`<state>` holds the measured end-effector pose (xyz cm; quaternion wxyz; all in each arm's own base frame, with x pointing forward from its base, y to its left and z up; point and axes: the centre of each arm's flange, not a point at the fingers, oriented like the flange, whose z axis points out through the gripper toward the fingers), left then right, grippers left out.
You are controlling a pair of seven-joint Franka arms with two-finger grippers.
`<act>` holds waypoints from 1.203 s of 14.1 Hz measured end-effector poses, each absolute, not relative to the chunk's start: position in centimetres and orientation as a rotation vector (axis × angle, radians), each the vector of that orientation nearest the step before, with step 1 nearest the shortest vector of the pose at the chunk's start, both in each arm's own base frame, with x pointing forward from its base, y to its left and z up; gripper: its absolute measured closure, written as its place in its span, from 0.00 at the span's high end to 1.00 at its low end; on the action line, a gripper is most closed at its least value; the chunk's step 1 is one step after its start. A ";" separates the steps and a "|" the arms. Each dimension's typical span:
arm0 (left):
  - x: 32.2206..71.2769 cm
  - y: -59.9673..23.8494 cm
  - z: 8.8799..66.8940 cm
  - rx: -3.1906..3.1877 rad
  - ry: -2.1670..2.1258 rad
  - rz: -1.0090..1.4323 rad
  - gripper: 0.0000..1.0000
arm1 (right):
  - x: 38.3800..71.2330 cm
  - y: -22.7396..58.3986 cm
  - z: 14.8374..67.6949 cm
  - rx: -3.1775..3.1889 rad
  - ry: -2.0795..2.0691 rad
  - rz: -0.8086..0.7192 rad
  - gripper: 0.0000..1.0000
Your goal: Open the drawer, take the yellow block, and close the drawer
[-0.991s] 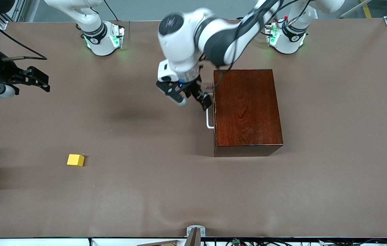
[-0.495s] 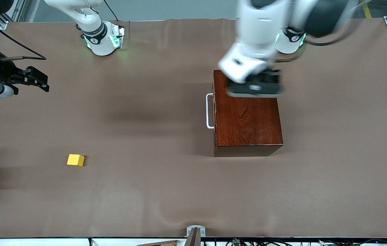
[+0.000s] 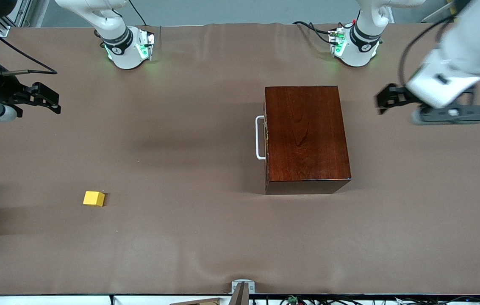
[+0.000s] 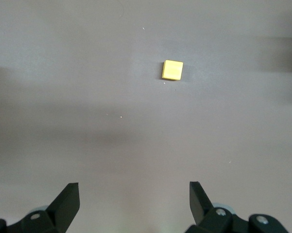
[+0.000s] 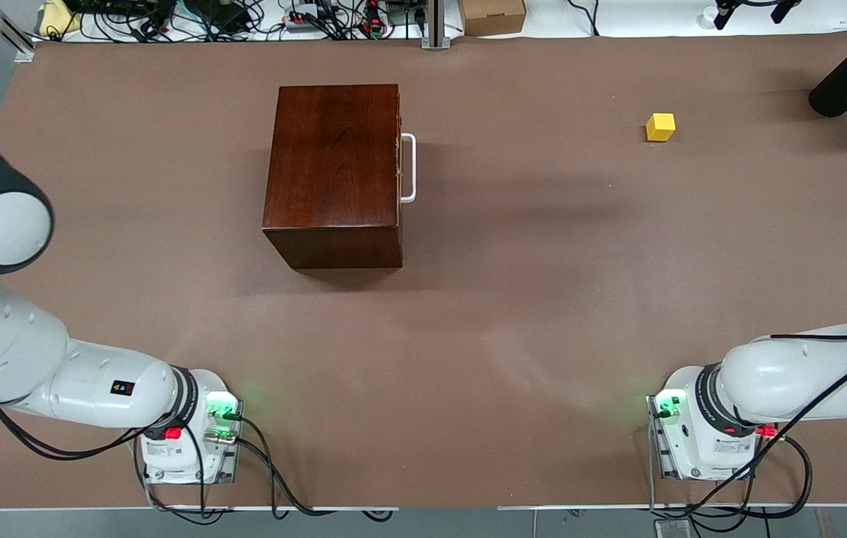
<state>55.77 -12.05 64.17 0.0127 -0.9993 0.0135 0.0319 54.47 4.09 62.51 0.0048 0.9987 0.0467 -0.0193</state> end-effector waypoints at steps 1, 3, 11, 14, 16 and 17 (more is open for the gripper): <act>55.6 -9.6 64.2 -3.126 0.053 0.100 1.00 | 54.5 4.1 62.6 3.128 0.146 -0.058 1.00; 55.2 -5.8 63.6 -3.153 0.042 0.093 1.00 | 54.5 4.1 62.8 3.128 0.146 -0.052 1.00; 54.7 -5.0 62.1 -3.167 0.047 0.060 1.00 | 54.5 4.0 62.8 3.128 0.145 -0.053 1.00; 54.8 -5.0 61.9 -3.167 0.047 0.064 1.00 | 54.5 3.9 62.8 3.129 0.141 -0.055 1.00; 54.8 -5.0 61.8 -3.166 0.046 0.065 1.00 | 54.5 3.6 62.8 3.129 0.133 -0.055 1.00; 54.9 -4.9 61.8 -3.166 0.045 0.065 1.00 | 54.5 3.5 62.8 3.130 0.129 -0.058 1.00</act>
